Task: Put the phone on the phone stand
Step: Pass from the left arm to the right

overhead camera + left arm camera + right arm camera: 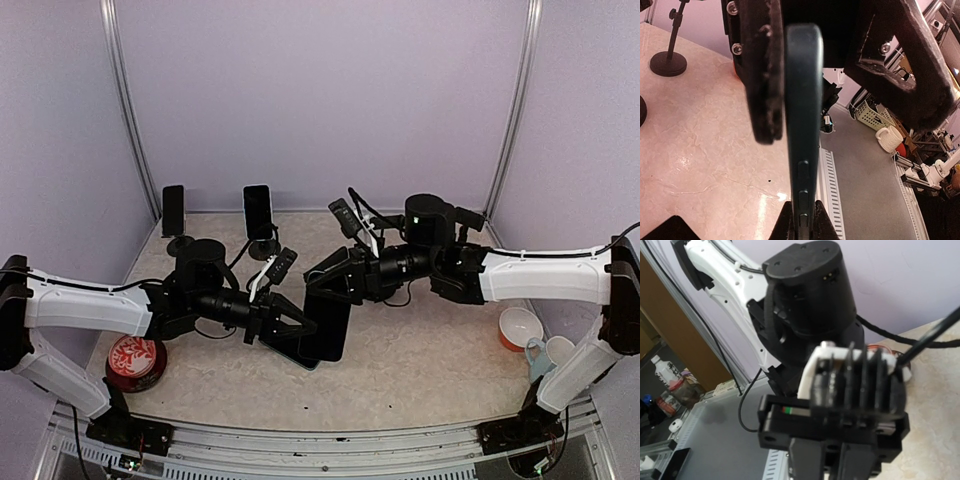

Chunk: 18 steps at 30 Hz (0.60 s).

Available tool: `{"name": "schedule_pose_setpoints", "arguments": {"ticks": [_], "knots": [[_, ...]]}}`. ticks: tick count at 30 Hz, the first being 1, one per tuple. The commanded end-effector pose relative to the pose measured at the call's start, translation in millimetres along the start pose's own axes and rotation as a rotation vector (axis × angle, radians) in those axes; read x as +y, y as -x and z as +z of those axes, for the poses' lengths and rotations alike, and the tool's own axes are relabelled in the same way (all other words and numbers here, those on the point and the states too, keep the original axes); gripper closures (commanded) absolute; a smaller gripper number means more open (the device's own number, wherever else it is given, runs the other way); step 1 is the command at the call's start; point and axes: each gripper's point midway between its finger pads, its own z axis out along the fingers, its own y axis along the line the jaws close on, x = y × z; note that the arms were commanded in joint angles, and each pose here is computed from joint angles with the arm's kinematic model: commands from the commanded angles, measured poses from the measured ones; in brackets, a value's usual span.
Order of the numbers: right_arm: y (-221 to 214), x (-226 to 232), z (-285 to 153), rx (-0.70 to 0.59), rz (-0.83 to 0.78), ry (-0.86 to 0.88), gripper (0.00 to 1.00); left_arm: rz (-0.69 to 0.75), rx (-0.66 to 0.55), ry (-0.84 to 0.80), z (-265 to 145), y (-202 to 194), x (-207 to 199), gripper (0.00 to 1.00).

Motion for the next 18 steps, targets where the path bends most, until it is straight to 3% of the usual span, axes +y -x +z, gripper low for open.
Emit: {"name": "schedule_pose_setpoints", "arguments": {"ticks": [1,9,18], "knots": [[-5.3,4.1,9.3,0.015,-0.021,0.014,0.59,0.078,-0.073,-0.027,0.8,28.7,-13.1,1.00],[-10.3,3.5,10.6,0.023,-0.030,0.008,0.71,0.078,-0.077,-0.017,0.3,28.7,-11.6,1.00],[-11.8,5.2,10.0,0.024,-0.039,0.016,1.00,0.076,-0.075,-0.015,0.5,28.0,-11.0,1.00]]}}
